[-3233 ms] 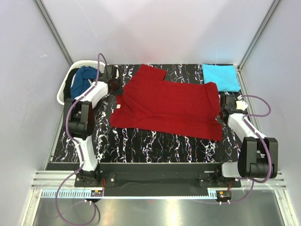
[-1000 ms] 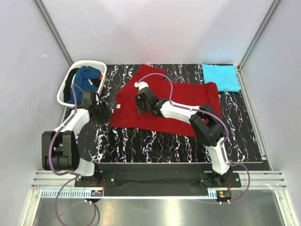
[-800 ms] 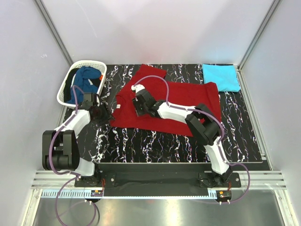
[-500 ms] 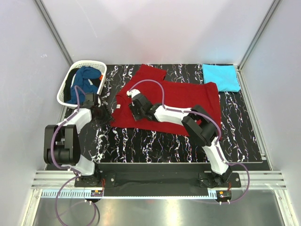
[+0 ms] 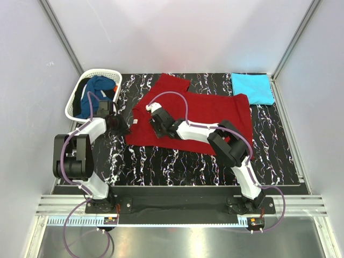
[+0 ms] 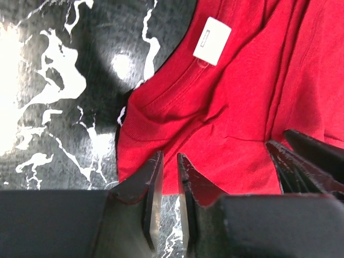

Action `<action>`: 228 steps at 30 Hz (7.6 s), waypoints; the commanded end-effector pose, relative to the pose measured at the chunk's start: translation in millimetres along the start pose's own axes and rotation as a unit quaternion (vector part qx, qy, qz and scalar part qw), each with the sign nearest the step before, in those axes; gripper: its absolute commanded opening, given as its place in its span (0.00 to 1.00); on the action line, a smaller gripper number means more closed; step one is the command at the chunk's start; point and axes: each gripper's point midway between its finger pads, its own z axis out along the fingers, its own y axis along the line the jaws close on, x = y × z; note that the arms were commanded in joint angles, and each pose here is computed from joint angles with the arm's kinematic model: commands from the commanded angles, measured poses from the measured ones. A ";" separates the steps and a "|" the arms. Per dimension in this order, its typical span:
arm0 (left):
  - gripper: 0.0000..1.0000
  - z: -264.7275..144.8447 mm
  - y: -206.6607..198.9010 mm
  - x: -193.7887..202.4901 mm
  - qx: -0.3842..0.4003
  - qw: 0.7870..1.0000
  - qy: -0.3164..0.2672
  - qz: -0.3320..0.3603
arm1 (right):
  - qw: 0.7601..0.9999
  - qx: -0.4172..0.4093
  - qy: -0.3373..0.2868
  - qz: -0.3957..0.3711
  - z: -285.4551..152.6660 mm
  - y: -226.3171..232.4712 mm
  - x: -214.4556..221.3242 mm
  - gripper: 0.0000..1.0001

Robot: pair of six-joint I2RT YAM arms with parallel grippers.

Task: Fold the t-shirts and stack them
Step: Fold the tshirt

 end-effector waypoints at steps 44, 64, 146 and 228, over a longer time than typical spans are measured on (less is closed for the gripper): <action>0.00 29.4 41.1 0.8 -0.134 0.989 0.033 0.055 | 0.981 0.145 -0.074 0.106 -18.7 -122.7 -51.3 0.00; 0.00 18.8 60.1 2.5 -0.188 0.980 0.023 0.054 | 0.958 0.224 -0.060 0.167 -32.6 -161.5 -34.1 0.00; 0.34 16.3 -82.9 -76.6 -0.087 0.965 -0.079 0.234 | 0.926 0.242 -0.074 0.279 -86.5 -162.4 -36.3 0.33; 0.39 23.7 -11.0 54.6 -0.146 0.983 0.015 0.113 | 0.917 0.100 -0.011 0.387 -16.5 -143.2 -0.1 0.30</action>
